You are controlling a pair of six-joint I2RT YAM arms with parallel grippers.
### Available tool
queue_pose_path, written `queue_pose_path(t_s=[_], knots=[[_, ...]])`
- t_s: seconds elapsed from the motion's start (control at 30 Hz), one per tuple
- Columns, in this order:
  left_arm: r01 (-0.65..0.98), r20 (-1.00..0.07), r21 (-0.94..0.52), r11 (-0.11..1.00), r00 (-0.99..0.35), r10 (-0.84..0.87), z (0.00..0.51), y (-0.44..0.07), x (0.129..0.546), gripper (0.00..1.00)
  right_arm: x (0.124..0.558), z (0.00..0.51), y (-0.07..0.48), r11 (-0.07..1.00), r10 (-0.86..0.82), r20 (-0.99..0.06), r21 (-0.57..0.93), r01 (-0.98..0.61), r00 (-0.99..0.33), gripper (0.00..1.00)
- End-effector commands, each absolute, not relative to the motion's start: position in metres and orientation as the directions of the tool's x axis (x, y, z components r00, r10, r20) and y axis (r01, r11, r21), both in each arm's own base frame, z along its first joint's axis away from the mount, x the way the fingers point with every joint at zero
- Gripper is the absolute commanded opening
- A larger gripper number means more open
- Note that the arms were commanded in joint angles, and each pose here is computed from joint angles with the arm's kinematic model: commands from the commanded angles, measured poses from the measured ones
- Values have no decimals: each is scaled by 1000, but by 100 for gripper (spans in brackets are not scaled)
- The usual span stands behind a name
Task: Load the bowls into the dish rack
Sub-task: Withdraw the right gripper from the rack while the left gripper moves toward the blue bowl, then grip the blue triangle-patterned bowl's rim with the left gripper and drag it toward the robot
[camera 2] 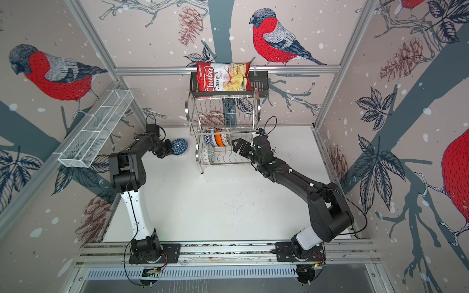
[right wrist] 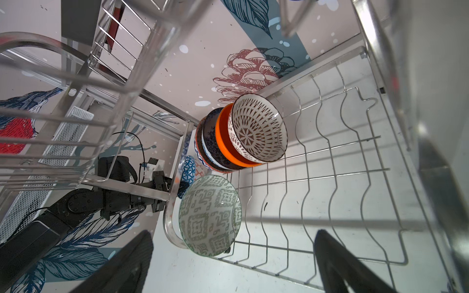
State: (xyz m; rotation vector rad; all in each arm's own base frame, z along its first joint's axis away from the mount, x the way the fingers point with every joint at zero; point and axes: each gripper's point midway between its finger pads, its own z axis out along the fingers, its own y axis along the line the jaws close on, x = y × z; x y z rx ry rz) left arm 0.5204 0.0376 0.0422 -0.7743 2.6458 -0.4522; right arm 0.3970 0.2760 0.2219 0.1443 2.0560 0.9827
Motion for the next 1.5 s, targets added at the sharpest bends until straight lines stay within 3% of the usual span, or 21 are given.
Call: queue_pose_path(t_s=[0.0, 0.27, 0.57, 0.8, 1.0, 1.47], knots=[[-460, -230, -349, 816, -802, -551, 45, 41, 508, 0, 394, 221, 278, 685, 401, -632, 687, -241, -663, 100], [-445, -247, -370, 815, -799, -549, 74, 33, 482, 0, 370, 219, 270, 689, 383, -639, 679, -255, -667, 100], [-381, -250, -445, 811, -817, -520, 104, -4, 406, 0, 348, 213, 268, 734, 286, -689, 604, -311, -666, 100], [-315, -257, -531, 787, -825, -504, 121, -41, 346, 0, 340, 202, 265, 738, 285, -672, 609, -291, -683, 100], [-258, -252, -597, 760, -839, -482, 117, -73, 307, 0, 330, 190, 268, 757, 313, -650, 611, -231, -692, 100], [-142, -253, -646, 750, -887, -386, 113, -145, 271, 0, 280, 183, 254, 780, 436, -592, 624, -43, -678, 100]])
